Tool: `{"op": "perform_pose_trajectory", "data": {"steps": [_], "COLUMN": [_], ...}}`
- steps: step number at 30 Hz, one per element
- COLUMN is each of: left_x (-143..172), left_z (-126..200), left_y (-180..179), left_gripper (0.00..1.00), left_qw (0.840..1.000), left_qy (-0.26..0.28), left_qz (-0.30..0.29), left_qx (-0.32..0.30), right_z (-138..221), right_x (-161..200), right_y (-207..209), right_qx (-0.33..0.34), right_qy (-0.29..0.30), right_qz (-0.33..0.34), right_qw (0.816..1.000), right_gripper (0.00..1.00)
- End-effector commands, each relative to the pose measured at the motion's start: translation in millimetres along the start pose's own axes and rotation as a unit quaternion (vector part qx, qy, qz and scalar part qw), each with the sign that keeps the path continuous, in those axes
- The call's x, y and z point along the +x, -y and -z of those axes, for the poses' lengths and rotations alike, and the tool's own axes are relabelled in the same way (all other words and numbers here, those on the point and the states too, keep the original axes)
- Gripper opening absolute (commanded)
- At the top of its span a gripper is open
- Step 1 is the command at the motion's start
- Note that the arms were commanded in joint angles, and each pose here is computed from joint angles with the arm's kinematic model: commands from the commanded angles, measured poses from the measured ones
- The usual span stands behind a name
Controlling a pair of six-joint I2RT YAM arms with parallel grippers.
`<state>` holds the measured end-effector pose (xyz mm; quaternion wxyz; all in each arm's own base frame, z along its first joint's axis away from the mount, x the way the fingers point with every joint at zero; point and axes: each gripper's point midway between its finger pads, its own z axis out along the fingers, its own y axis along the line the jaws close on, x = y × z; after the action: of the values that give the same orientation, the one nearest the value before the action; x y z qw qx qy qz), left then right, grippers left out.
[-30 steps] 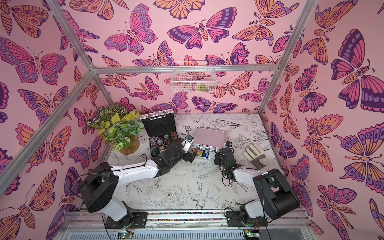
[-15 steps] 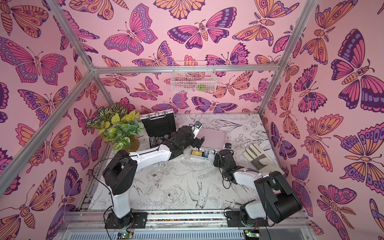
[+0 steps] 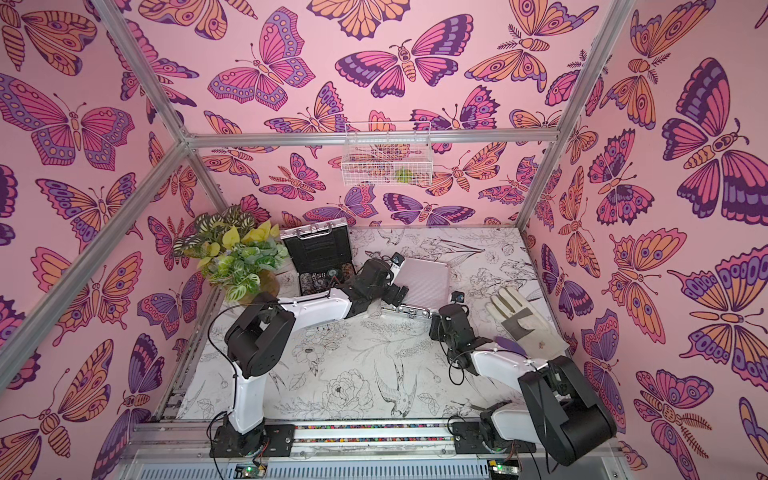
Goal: Close the poker set cases
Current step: Close the lid of the poker set case.
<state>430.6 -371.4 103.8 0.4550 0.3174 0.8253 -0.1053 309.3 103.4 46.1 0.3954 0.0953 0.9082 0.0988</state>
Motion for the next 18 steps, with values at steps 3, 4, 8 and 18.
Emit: {"op": "perform_pose_trajectory", "data": {"steps": [3,4,8,18], "left_x": [37,42,55,78], "left_z": [-7,-7,-8,2], "left_y": [-6,-6,-5,-6], "left_gripper": [1.0,1.0,1.0,1.0], "left_qw": [0.998,0.998,0.996,0.993], "left_qy": [-0.041,-0.046,-0.059,-0.082], "left_qz": [0.039,0.047,0.064,0.079], "left_qx": [-0.008,-0.008,-0.008,-0.012], "right_z": [9,11,22,61], "right_x": [-4,-5,-9,-24], "right_y": [-7,-10,-22,-39], "right_qx": [0.013,0.013,0.014,-0.027], "right_qy": [0.004,0.002,0.0,0.027], "right_qz": [0.014,0.019,0.044,0.062], "right_qw": [1.0,1.0,0.999,0.997], "right_gripper": [0.59,0.59,0.59,0.62]}}
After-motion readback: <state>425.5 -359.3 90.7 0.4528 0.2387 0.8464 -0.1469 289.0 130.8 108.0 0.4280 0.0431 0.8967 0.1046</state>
